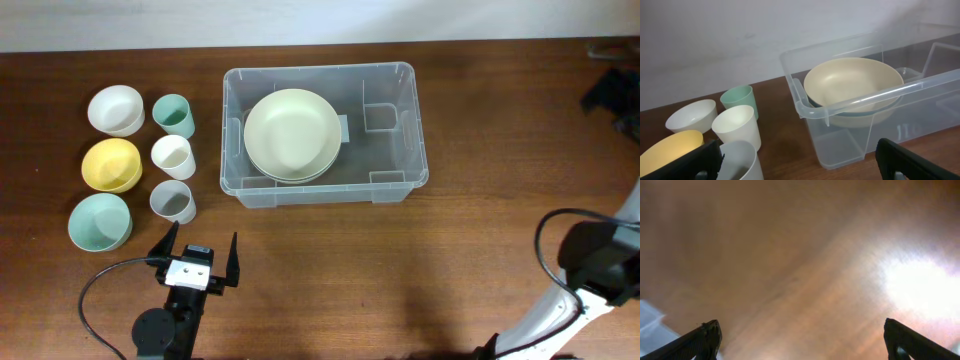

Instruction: Pack container

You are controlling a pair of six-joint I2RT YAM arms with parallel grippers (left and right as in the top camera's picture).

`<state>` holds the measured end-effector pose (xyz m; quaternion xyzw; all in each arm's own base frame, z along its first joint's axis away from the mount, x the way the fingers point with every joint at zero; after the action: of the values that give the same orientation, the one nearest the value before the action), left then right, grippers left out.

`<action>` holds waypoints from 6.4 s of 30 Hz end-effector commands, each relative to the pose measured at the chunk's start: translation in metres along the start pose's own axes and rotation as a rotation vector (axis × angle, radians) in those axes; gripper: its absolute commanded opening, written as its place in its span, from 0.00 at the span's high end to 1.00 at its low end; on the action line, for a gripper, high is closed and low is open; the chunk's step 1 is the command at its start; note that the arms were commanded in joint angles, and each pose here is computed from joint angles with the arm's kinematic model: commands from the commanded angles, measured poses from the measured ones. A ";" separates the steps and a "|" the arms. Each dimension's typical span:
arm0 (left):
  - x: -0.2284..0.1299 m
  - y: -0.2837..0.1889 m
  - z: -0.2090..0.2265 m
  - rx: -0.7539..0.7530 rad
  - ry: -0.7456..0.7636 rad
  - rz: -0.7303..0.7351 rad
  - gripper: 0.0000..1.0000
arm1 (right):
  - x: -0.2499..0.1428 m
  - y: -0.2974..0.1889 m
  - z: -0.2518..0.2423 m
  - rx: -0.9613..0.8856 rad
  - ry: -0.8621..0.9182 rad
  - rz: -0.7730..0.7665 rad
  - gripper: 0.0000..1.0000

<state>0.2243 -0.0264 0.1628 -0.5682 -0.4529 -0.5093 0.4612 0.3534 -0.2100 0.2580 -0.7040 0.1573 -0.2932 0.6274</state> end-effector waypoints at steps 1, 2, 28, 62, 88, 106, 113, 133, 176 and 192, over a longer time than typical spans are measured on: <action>-0.002 0.000 0.001 0.005 0.016 0.001 0.00 | -0.013 0.020 -0.030 -0.042 0.053 0.092 0.01; -0.002 0.000 0.001 0.005 0.016 0.001 0.00 | -0.016 0.027 -0.036 -0.047 0.070 0.116 0.01; -0.002 0.000 0.001 0.005 0.016 0.001 0.00 | -0.014 0.113 -0.058 -0.060 0.145 0.132 0.01; 0.086 -0.013 0.009 0.098 0.174 -0.299 0.00 | -0.014 0.113 -0.058 -0.059 0.145 0.132 0.01; 0.127 0.071 0.173 0.753 -0.354 0.283 0.00 | -0.014 0.113 -0.058 -0.059 0.145 0.132 0.01; 0.044 0.060 0.214 0.881 -0.727 0.468 0.00 | -0.014 0.113 -0.058 -0.060 0.144 0.133 0.01; 0.012 0.027 0.234 1.140 -0.892 0.488 0.00 | -0.014 0.113 -0.058 -0.060 0.144 0.133 0.01; -0.027 0.024 0.229 1.204 -1.045 0.586 0.00 | -0.014 0.113 -0.058 -0.059 0.145 0.132 0.01; -0.120 -0.009 0.237 1.499 -1.372 0.734 0.00 | -0.014 0.113 -0.058 -0.059 0.145 0.133 0.01; -0.126 -0.004 0.242 1.493 -1.372 0.724 0.00 | -0.014 0.113 -0.058 -0.060 0.144 0.133 0.01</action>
<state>0.2477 0.2040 0.0247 -0.4103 -0.6109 0.4873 0.4701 0.3260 -0.2653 0.1455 -0.6857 0.2544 -0.2931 0.6158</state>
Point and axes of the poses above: each gripper's point midway between its finger pads, its own y axis out along the fingers, its own z axis along the line the jaws close on, x = y × z, the point moved 2 cm from there along -y, back along the fingers, and after that the axes turned 13 degrees about -y, right-handed, at the moved point
